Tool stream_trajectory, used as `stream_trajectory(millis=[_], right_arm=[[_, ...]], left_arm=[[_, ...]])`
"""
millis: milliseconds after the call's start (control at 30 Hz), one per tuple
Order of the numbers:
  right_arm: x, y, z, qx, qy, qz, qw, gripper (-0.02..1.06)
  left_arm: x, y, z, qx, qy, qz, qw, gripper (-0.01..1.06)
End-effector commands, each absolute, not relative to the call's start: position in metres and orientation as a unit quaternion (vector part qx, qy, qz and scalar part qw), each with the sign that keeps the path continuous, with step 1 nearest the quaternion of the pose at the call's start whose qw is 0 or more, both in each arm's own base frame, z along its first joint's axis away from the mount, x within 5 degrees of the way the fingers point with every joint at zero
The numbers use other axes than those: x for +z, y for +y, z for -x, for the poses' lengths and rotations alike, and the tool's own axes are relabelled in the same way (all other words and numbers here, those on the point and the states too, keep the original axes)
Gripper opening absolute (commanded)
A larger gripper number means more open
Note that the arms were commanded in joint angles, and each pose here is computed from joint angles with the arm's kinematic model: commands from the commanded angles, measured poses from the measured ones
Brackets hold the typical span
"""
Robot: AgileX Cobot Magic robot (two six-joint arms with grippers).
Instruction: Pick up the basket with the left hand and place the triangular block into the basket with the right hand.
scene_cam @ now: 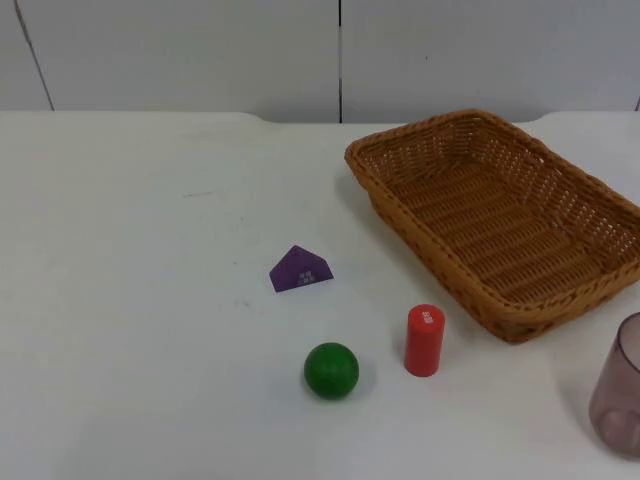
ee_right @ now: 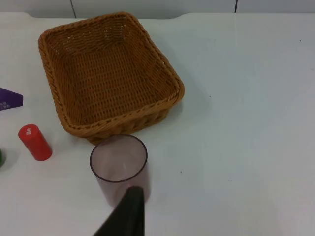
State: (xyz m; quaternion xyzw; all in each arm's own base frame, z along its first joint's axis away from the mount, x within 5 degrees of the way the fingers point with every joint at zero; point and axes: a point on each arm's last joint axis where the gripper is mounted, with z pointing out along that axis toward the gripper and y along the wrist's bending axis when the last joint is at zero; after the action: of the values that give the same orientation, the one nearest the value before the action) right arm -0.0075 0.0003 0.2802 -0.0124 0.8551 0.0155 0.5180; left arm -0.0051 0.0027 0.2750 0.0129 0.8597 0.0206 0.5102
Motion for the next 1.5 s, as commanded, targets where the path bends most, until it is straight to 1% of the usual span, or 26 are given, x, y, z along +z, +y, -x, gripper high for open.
stream_trajectory(millis=[0, 233, 500, 633, 667, 733, 767, 833, 933, 967, 1100, 1133, 1167, 1233, 1300, 1333, 1400, 1467], right_arm=[[0.281, 0.0, 0.007, 0.011, 0.853, 0.012, 0.522, 1.05], [0.281, 0.0, 0.007, 0.011, 0.853, 0.012, 0.522, 1.05], [0.281, 0.0, 0.007, 0.015, 0.852, 0.012, 0.523, 1.05], [0.29, 0.0, 0.011, 0.017, 0.841, 0.003, 0.54, 1.05], [0.297, 0.0, 0.011, 0.022, 0.836, -0.004, 0.549, 1.05], [0.31, -0.003, 0.004, 0.016, 0.837, -0.021, 0.547, 1.05], [0.31, -0.003, 0.004, 0.016, 0.837, -0.021, 0.547, 1.05], [0.325, -0.004, -0.014, 0.01, 0.843, -0.033, 0.536, 1.05], [0.347, -0.004, -0.036, 0.007, 0.848, -0.032, 0.53, 1.05], [0.347, -0.004, -0.036, 0.007, 0.848, -0.032, 0.53, 1.05], [0.378, -0.003, -0.061, 0.002, 0.847, -0.031, 0.531, 1.05], [0.385, -0.003, -0.067, 0.002, 0.848, -0.031, 0.53, 1.05], [0.385, -0.003, -0.067, 0.002, 0.848, -0.031, 0.53, 1.05], [0.399, -0.003, -0.077, 0.003, 0.844, -0.031, 0.536, 1.05], [0.408, -0.002, -0.087, 0.001, 0.841, -0.028, 0.541, 1.05], [0.408, -0.002, -0.087, 0.001, 0.841, -0.028, 0.541, 1.05], [0.416, -0.002, -0.095, -0.005, 0.841, -0.021, 0.541, 1.05], [0.422, -0.004, -0.099, -0.018, 0.839, -0.016, 0.544, 1.05]], left_arm=[[0.274, 0.005, 0.005, 0.032, 0.858, -0.012, 0.513, 1.05], [0.274, 0.005, 0.005, 0.035, 0.858, -0.013, 0.513, 1.05], [0.274, 0.005, 0.005, 0.019, 0.858, 0.011, 0.513, 1.05], [0.281, 0.005, -0.003, 0.018, 0.868, 0.014, 0.496, 1.05], [0.288, 0.005, -0.009, 0.018, 0.868, 0.013, 0.495, 1.05], [0.306, 0.005, -0.025, 0.017, 0.859, 0.021, 0.511, 1.05], [0.306, 0.005, -0.025, 0.017, 0.859, 0.021, 0.511, 1.05], [0.333, 0.005, -0.054, 0.008, 0.843, 0.031, 0.537, 1.05], [0.356, 0.003, -0.092, 0.0, 0.855, 0.031, 0.518, 1.05], [0.356, 0.003, -0.092, 0.0, 0.855, 0.031, 0.518, 1.05], [0.379, -0.004, -0.135, -0.033, 0.862, 0.032, 0.505, 1.05], [0.38, -0.007, -0.146, -0.044, 0.865, 0.029, 0.498, 1.05], [0.38, -0.007, -0.146, -0.044, 0.865, 0.029, 0.498, 1.05], [0.38, -0.013, -0.168, -0.065, 0.873, 0.027, 0.483, 1.05], [0.374, -0.021, -0.187, -0.097, 0.879, 0.03, 0.467, 1.05], [0.374, -0.021, -0.187, -0.097, 0.879, 0.03, 0.467, 1.05], [0.363, -0.033, -0.205, -0.136, 0.885, 0.035, 0.443, 1.05], [0.346, -0.047, -0.223, -0.154, 0.899, 0.019, 0.41, 1.05]])
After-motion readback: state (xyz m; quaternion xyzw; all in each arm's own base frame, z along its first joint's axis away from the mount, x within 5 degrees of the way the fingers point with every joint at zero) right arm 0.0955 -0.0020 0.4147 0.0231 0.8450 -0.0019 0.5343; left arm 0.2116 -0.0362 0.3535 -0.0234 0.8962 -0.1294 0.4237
